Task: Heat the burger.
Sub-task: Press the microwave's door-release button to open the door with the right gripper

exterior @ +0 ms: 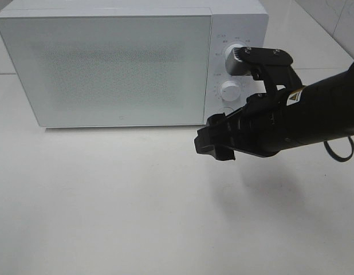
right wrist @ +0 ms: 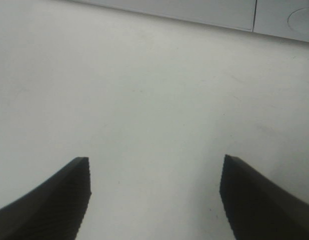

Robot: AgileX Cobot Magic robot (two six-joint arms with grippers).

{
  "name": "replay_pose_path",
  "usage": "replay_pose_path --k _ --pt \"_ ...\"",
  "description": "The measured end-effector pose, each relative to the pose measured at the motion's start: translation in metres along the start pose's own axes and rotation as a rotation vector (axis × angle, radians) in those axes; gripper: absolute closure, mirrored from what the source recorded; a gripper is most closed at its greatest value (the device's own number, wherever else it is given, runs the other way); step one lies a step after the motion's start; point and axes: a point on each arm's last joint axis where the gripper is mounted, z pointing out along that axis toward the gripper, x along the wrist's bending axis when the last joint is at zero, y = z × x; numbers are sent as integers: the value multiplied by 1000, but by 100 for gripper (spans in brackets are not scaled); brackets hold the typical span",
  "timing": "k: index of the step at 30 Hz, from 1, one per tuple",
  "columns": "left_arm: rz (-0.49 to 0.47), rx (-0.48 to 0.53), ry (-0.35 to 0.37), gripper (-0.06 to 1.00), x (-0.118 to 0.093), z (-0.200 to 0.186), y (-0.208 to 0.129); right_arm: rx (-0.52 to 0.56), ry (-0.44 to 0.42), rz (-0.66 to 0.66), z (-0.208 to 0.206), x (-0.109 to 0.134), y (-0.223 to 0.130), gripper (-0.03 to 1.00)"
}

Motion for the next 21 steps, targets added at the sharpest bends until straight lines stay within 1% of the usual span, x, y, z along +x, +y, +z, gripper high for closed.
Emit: replay_pose_path --k 1,2,4,6,7,8,12,14,15,16,18,21 --pt "0 0 0 -5 0 0 0 0 0 0 0 0 0 25" --pt "0 0 0 -5 0 0 0 36 8 -53 -7 3 1 25" --pt "0 0 0 -5 0 0 0 53 12 -75 -12 4 1 25" --pt "0 0 0 -5 0 0 0 83 13 -114 -26 6 0 25" --pt "0 0 0 -5 0 0 0 83 13 -114 -26 6 0 25" --pt "0 0 0 -5 0 0 0 112 12 -125 -36 6 -2 25" --pt "0 0 0 -5 0 0 0 152 10 -127 -50 7 -7 25" --pt "0 0 0 -5 0 0 0 191 12 -136 -66 8 -13 25" --pt "0 0 0 -5 0 0 0 191 12 -136 -66 8 -13 25" --pt "0 0 0 -5 0 0 0 226 17 -135 -76 9 -18 25" --pt "0 0 0 -5 0 0 0 238 19 -135 -80 9 -20 25" --pt "0 0 0 -5 0 0 0 267 30 -146 -100 10 -27 25"
